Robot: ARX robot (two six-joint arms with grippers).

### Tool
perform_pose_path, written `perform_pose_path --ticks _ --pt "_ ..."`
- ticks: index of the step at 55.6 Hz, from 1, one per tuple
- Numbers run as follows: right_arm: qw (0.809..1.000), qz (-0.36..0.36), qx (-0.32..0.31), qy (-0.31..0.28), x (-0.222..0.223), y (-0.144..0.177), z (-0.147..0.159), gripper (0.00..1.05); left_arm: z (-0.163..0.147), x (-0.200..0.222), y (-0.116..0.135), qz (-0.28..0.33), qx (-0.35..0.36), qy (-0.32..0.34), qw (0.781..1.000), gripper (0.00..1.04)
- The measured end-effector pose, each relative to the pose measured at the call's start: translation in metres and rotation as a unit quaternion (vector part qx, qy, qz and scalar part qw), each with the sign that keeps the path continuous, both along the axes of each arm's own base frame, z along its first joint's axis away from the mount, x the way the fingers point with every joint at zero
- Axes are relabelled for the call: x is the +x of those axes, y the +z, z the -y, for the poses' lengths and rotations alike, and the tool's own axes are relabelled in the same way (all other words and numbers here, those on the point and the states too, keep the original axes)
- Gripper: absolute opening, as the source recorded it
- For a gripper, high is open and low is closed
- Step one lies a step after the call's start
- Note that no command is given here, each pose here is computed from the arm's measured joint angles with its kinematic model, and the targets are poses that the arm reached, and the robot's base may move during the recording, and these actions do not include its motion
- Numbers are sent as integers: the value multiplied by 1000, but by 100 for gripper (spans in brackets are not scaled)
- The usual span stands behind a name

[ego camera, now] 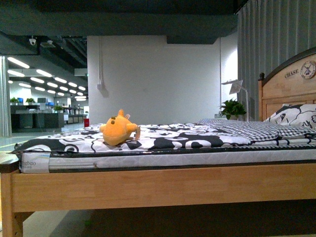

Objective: Put away toys

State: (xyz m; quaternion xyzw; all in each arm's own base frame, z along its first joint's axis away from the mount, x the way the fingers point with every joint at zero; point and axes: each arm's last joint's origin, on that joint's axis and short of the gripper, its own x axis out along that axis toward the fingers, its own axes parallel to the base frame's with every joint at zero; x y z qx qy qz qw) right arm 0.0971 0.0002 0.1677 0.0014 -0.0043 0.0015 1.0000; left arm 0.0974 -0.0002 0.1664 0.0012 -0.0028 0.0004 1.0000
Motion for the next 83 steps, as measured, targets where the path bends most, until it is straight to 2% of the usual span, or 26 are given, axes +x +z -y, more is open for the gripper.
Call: perform_pose_path --ticks 83 --pt "1000 0 0 -1 0 0 0 98 0 0 0 0 0 0 1000 98"
